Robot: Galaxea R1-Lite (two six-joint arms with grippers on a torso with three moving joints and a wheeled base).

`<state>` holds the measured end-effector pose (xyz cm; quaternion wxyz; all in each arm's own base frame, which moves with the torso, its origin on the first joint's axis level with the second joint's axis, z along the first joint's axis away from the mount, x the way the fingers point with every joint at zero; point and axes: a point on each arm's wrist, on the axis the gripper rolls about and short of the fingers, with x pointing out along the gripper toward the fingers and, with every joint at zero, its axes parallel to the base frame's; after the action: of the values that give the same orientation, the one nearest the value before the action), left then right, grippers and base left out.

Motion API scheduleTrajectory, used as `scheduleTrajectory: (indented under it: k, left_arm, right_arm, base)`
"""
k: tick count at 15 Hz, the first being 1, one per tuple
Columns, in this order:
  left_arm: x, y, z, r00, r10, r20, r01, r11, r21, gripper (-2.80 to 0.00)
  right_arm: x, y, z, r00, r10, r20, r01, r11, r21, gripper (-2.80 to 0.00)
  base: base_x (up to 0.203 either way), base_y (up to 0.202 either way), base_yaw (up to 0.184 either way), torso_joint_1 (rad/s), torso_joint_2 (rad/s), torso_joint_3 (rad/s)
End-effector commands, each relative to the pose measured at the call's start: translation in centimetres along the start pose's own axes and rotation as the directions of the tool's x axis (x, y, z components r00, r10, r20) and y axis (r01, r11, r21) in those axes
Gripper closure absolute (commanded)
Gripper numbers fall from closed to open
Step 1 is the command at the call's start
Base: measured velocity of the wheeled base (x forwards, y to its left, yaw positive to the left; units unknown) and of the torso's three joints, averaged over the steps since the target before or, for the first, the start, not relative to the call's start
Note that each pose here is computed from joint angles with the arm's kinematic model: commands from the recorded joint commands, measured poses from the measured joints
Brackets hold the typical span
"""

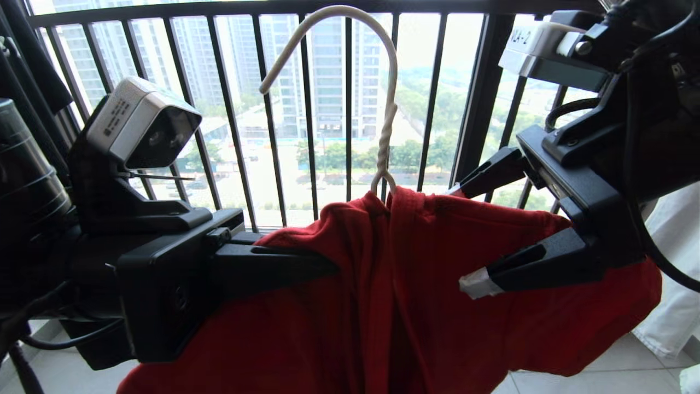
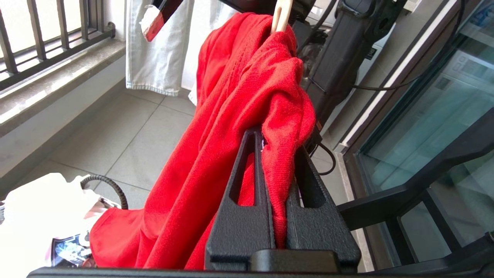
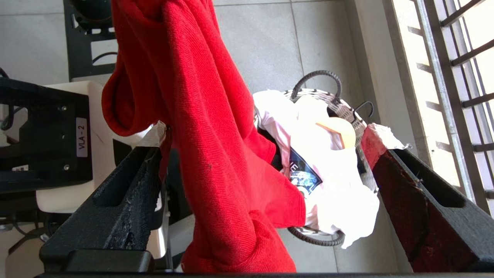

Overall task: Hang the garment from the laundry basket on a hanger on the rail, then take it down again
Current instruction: Hang the clothes rack on the clothesline

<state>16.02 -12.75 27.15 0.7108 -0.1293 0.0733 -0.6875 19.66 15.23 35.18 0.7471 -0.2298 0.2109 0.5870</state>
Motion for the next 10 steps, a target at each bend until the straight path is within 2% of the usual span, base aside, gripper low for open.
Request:
scheduleTrajectory:
  k: [1, 3, 4, 5, 7, 10]
  left_arm:
    - [-0.3, -0.4, 0.4, 1.000, -0.002, 0.013, 0.002, 1.000, 0.016, 0.00]
    - [-0.4, -0.5, 0.5, 1.000, -0.002, 0.016, 0.002, 1.000, 0.021, 0.00]
    - [-0.5, -0.5, 0.6, 1.000, 0.003, 0.020, -0.003, 1.000, 0.025, 0.00]
    - [-0.6, -0.5, 0.6, 1.000, 0.005, 0.024, -0.005, 1.000, 0.030, 0.00]
    - [-0.8, -0.6, 0.8, 0.999, 0.012, 0.035, -0.013, 0.999, 0.039, 0.00]
    - [-0.9, -0.6, 1.0, 0.999, 0.013, 0.046, -0.015, 0.999, 0.048, 0.00]
  right_arm:
    - [0.6, 0.1, 0.0, 1.000, 0.025, -0.009, -0.025, 1.000, 0.001, -2.80]
    - [0.8, 0.3, 0.1, 0.999, 0.037, -0.011, -0.037, 0.999, -0.004, -2.80]
    - [1.0, 0.4, 0.2, 0.999, 0.045, -0.012, -0.046, 0.999, -0.007, -1.68]
    - [1.1, 0.6, 0.3, 0.999, 0.052, -0.011, -0.052, 0.999, -0.010, 0.00]
    - [1.1, 1.0, 0.4, 0.998, 0.065, -0.007, -0.065, 0.998, 0.012, 0.00]
    - [1.3, 1.6, 0.8, 0.996, 0.094, 0.002, -0.094, 0.996, 0.002, 0.00]
  base:
    - [0.000, 0.000, 0.000, 0.000, 0.00, 0.000]
    - [0.000, 0.000, 0.000, 0.000, 0.00, 0.000]
    - [0.000, 0.000, 0.000, 0.000, 0.00, 0.000]
    - [0.000, 0.000, 0.000, 0.000, 0.00, 0.000]
    - [0.000, 0.000, 0.000, 0.000, 0.00, 0.000]
    - [0.000, 0.000, 0.000, 0.000, 0.00, 0.000]
